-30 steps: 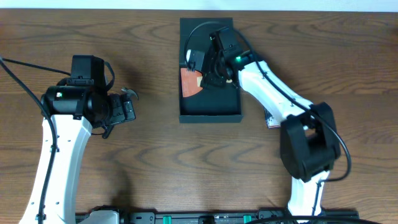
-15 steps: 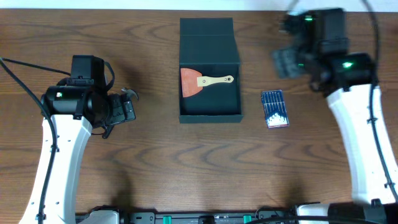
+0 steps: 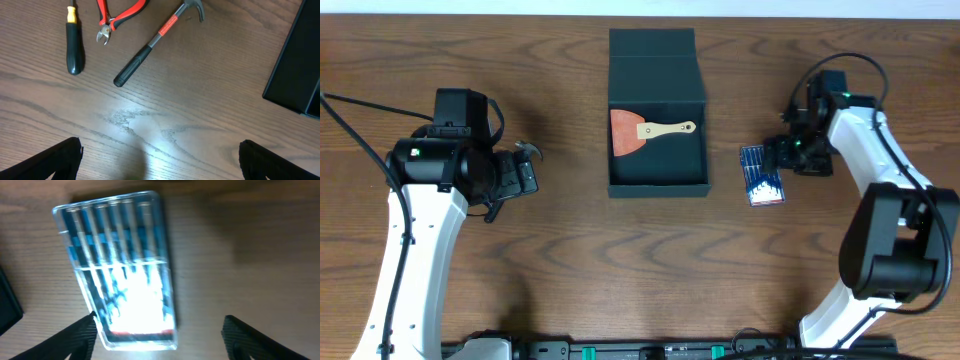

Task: Pack container
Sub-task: 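Grasp the blue screwdriver set case with the right gripper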

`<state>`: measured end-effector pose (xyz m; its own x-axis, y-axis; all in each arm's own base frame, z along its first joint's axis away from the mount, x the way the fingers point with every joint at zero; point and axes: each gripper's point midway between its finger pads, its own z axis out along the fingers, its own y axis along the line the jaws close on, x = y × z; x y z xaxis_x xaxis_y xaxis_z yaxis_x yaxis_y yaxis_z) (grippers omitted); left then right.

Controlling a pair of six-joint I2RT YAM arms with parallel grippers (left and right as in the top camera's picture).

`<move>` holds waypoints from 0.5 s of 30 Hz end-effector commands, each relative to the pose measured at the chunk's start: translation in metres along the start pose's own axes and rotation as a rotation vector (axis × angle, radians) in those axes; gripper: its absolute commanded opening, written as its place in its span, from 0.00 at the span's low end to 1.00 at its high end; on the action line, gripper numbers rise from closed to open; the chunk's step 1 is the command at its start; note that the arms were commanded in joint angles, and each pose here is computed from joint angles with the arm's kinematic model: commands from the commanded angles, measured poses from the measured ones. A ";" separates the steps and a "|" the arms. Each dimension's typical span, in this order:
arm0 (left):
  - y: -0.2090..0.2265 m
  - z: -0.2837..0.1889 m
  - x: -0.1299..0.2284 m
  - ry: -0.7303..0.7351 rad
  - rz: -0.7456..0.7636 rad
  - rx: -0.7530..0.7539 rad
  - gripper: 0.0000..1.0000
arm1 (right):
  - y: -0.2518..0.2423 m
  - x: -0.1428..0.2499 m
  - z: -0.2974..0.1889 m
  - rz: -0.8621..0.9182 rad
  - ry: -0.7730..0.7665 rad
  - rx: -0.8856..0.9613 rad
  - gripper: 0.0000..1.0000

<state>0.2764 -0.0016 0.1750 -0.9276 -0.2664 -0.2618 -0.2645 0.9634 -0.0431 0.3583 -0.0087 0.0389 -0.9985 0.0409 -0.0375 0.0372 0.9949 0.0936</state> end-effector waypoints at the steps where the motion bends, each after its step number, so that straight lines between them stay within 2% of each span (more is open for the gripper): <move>1: 0.003 0.001 -0.002 -0.002 0.012 -0.016 0.98 | 0.020 0.000 0.011 -0.106 0.022 -0.045 0.86; 5: 0.003 0.001 -0.002 -0.001 0.012 -0.016 0.98 | 0.022 0.003 0.022 -0.196 0.054 -0.016 0.99; 15: 0.003 0.001 -0.001 0.003 0.012 -0.018 0.98 | 0.014 -0.008 0.029 -0.212 0.024 0.075 0.99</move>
<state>0.2760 -0.0016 0.1749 -0.9281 -0.2664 -0.2600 -0.2646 0.9634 -0.0425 0.3675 0.0100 0.0162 -0.9884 -0.1473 -0.0372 -0.1489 0.9879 0.0437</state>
